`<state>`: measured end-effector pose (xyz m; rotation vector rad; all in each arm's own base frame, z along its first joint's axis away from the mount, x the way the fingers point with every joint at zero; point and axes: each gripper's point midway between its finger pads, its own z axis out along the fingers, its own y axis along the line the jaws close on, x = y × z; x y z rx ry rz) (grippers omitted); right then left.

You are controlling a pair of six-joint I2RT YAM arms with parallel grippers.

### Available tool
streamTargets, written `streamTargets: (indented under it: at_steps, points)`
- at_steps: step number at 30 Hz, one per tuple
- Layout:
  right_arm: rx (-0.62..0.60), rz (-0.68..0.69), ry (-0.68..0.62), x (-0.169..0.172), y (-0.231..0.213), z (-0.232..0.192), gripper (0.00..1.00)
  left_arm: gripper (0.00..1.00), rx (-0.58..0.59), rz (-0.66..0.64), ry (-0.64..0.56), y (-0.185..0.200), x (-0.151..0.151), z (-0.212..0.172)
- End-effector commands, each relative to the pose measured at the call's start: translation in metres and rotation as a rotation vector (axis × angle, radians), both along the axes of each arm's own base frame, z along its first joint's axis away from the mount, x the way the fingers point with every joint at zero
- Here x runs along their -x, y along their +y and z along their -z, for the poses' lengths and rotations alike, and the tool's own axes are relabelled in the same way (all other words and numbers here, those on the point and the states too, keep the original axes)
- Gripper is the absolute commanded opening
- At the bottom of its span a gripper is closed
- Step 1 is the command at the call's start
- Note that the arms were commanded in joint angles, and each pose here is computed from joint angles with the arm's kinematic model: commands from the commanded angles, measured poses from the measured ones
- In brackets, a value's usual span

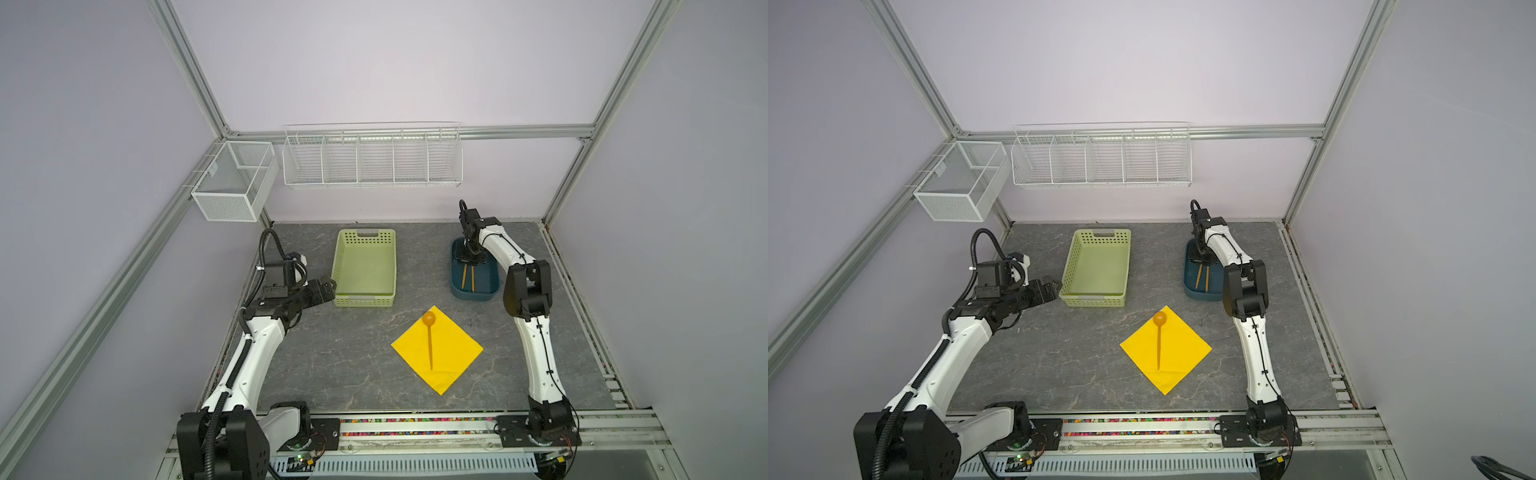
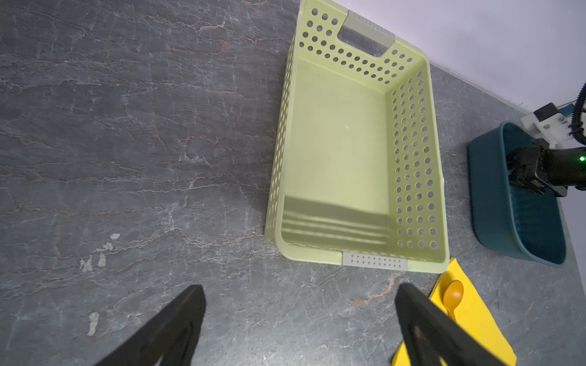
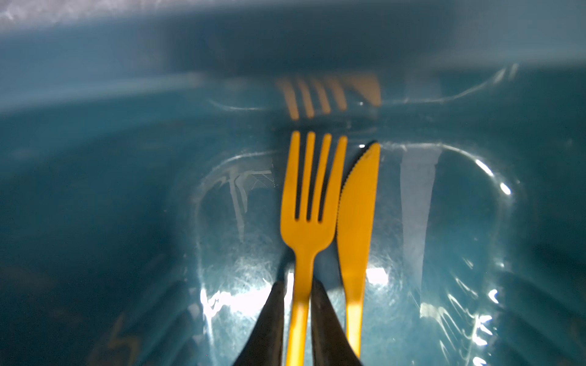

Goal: Place the utensils on the paper napkin and roll it up
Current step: 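Lower the right gripper into the teal tray and grasp the yellow fork, then lift the yellow fork and carry it with the right gripper over the napkin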

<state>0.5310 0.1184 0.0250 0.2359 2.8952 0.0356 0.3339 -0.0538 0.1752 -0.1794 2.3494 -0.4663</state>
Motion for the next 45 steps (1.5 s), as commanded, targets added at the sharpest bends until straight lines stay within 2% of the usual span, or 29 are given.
streamTargets:
  at_steps: [1,11,22,32,45]
  points:
    - [-0.002,-0.011,0.048,0.005,-0.001,0.022,0.17,0.95,-0.015,-0.004,-0.021,0.003,-0.004,-0.011]
    - [-0.010,-0.011,-0.004,0.004,-0.002,-0.019,0.14,0.95,-0.013,-0.003,-0.036,0.003,-0.002,-0.016]
    - [0.002,-0.021,-0.070,0.024,-0.008,-0.092,0.13,0.95,0.006,0.004,-0.065,0.000,0.003,-0.023]
    - [-0.005,-0.056,-0.125,0.071,-0.004,-0.145,0.13,0.95,0.015,0.009,-0.080,-0.001,0.005,-0.027]
    - [-0.017,-0.141,-0.134,0.145,0.031,-0.167,0.13,0.95,0.026,0.014,-0.085,-0.003,0.006,-0.028]
